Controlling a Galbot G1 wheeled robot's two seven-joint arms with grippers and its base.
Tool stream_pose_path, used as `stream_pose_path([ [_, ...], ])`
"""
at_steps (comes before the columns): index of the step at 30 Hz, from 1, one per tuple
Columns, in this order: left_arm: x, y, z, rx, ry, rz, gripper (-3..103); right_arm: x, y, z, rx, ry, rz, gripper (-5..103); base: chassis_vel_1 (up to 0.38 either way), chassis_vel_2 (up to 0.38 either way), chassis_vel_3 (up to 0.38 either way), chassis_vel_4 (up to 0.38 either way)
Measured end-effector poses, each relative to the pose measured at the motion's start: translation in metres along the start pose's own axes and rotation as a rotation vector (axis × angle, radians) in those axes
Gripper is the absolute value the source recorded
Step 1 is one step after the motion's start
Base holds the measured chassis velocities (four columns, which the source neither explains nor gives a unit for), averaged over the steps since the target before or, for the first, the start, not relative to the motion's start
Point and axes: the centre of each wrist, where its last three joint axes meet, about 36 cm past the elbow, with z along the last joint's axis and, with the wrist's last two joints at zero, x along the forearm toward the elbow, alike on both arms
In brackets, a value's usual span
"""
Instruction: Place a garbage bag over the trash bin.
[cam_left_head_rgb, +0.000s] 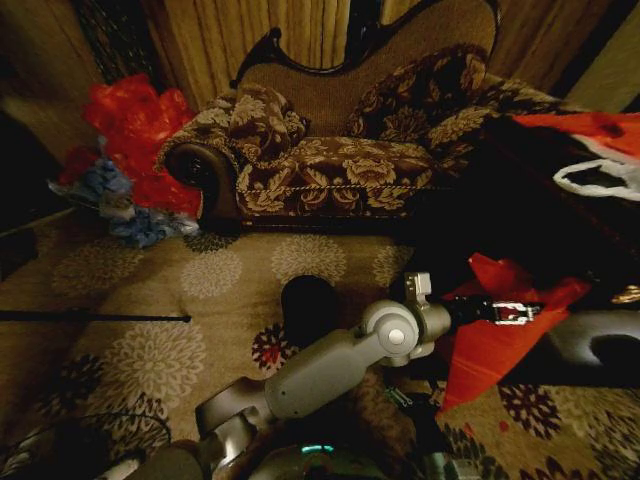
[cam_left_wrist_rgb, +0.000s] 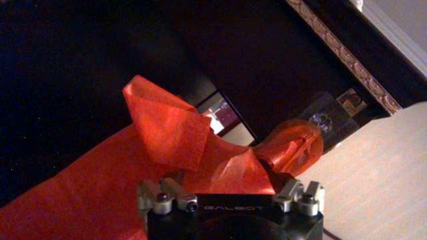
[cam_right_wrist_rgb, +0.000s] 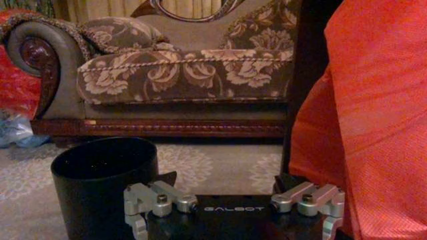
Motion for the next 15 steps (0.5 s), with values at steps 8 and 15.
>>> stream_pose_path([
  [8, -0.0029, 0.0032, 0.0021, 0.017, 0.016, 0.008, 57, 0.0001, -0.0001, 0.0001, 0.000, 0.000, 0.004, 100, 0.000, 0.000, 0.000, 0.000],
  [15, -0.0046, 0.0022, 0.0034, 0.032, 0.031, 0.026, 35, 0.0005, -0.0002, -0.0004, 0.001, 0.000, 0.005, 100, 0.000, 0.000, 0.000, 0.000],
])
